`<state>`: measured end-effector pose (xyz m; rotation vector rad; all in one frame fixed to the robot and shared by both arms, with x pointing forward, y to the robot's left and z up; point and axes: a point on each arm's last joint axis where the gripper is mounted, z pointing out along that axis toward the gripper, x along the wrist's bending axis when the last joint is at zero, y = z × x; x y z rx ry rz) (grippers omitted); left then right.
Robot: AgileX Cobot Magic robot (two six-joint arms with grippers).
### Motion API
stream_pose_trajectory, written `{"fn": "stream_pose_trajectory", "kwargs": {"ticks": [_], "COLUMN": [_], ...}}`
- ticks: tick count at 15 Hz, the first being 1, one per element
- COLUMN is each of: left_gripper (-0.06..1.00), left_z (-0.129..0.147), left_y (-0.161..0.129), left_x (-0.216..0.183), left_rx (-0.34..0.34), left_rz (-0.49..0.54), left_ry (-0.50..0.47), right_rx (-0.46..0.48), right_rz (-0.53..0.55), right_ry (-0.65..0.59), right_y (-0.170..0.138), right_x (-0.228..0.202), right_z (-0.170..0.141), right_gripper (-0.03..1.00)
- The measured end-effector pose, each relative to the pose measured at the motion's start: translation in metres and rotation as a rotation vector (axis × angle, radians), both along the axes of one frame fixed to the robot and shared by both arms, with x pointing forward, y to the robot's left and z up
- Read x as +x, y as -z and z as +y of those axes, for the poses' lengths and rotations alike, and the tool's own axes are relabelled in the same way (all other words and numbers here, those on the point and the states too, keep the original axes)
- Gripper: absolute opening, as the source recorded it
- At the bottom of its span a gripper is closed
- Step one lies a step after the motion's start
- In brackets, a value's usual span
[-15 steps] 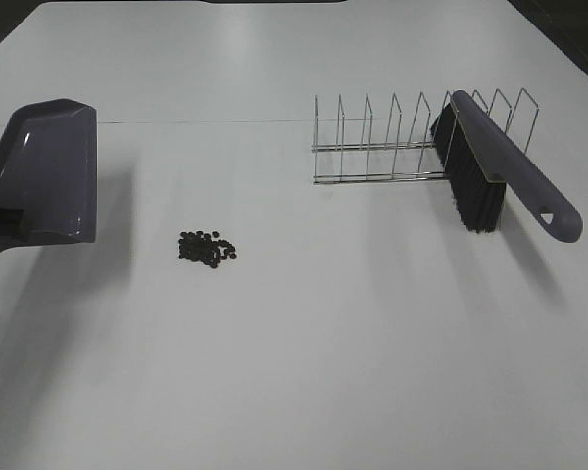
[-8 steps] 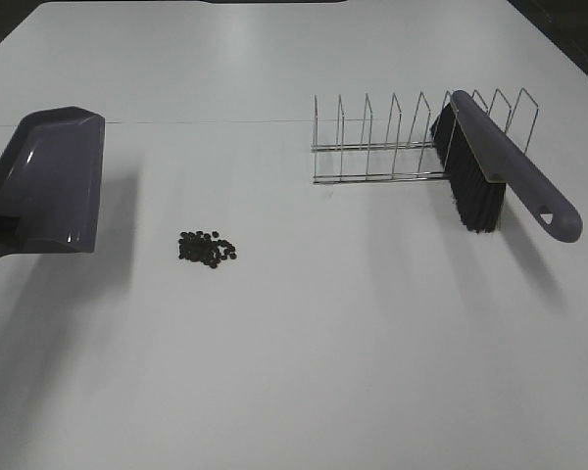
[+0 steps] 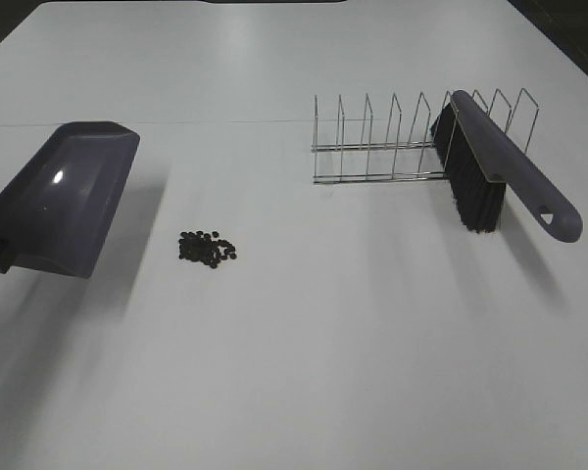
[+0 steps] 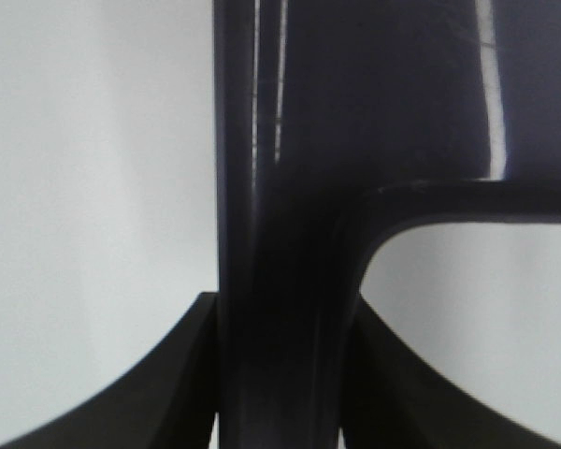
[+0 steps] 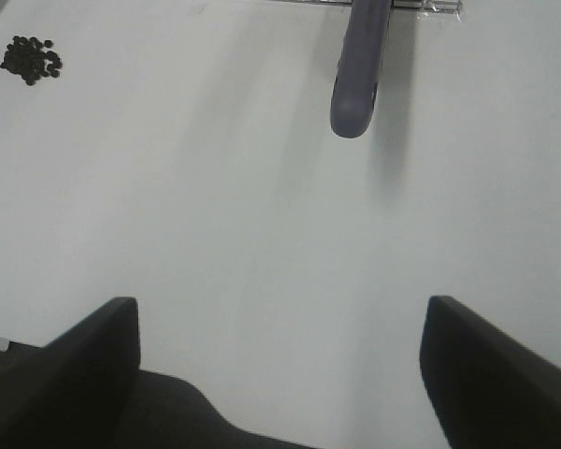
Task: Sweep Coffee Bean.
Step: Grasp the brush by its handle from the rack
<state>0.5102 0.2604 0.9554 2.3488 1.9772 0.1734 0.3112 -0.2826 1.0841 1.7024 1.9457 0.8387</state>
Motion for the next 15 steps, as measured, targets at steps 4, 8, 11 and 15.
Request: {"fn": "stream_pose_trajectory", "kwargs": {"ticks": [4,8,11,15], "left_gripper": [0.33,0.33,0.33,0.33], "left_z": [0.004,0.007,0.01,0.01], "left_y": [0.0,-0.001,-0.001,-0.002], "left_x": [0.001,0.002,0.003,0.004], "left_rx": [0.051,0.087,0.125,0.151], "left_rz": [-0.008,-0.013,-0.019,-0.02], "left_ry": [0.051,0.078,0.108,0.253], "right_rx": [-0.008,-0.016,-0.035,-0.102], "right_rz": [0.113,0.21,0.286,0.374], "right_ry": [0.0,-0.003,-0.014,-0.078], "right_y": [-0.021,-0.034,-0.036,-0.024], "right_x": [0.054,0.11,0.145,0.218], "right_z": [0.004,0.009,0.012,0.016], "right_gripper": [0.71,0.71,0.71,0.71]}}
